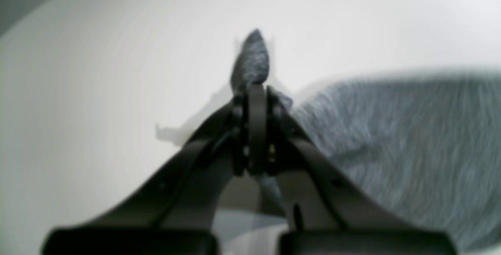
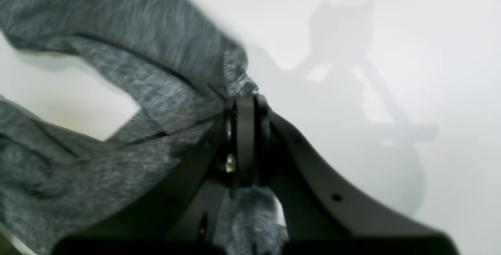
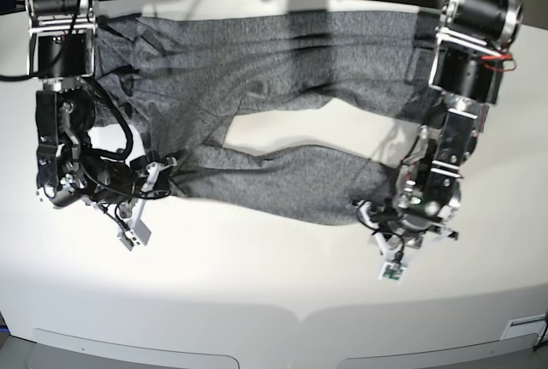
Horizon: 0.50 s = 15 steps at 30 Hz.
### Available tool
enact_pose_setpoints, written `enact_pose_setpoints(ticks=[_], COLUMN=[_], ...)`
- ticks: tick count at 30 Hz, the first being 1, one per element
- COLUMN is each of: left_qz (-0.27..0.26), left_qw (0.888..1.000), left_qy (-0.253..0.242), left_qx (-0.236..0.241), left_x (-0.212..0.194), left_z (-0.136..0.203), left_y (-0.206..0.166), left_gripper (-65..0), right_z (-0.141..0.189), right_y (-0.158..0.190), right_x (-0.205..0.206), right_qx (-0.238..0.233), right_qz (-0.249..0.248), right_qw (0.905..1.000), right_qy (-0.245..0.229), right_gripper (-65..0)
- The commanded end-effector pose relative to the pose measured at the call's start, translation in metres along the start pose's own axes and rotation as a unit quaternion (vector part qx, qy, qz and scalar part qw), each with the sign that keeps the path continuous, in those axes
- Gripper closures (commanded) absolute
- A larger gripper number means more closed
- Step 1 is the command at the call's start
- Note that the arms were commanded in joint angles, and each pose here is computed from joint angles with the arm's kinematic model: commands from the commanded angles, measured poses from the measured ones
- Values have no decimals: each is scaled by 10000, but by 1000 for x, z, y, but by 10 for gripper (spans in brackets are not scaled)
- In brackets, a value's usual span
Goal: Fold the T-shirt properly
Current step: 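Fold the held shirt edge with both grippers toward the arm bases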
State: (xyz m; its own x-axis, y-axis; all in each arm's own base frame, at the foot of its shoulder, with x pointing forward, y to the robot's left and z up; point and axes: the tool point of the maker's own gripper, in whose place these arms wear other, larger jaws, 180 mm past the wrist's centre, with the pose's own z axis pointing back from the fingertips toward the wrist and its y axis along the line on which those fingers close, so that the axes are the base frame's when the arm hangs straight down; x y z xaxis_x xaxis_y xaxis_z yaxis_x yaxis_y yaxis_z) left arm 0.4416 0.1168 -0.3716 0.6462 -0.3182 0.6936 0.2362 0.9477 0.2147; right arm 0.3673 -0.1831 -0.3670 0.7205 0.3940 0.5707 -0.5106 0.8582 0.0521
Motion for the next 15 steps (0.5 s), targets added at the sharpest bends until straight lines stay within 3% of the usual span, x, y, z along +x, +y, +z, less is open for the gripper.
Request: enact_pose_setpoints(ticks=[1, 7, 15], left_qz=[9, -61, -606], left_qw=[9991, 9992, 9962], left_qy=[-422, -353, -211], left_qx=[106, 161, 587], left_x=[30, 23, 11], left_z=[10, 42, 82], left_y=[14, 41, 68], left_gripper=[0, 0, 0], right_z=[13, 30, 65], right_y=[-7, 15, 53], right_x=[20, 13, -2], right_qx=[-109, -179, -305], right_qz=[121, 547, 1354], right_qw=[9994, 9980, 9899], right_qy=[-298, -250, -288], right_gripper=[0, 0, 0])
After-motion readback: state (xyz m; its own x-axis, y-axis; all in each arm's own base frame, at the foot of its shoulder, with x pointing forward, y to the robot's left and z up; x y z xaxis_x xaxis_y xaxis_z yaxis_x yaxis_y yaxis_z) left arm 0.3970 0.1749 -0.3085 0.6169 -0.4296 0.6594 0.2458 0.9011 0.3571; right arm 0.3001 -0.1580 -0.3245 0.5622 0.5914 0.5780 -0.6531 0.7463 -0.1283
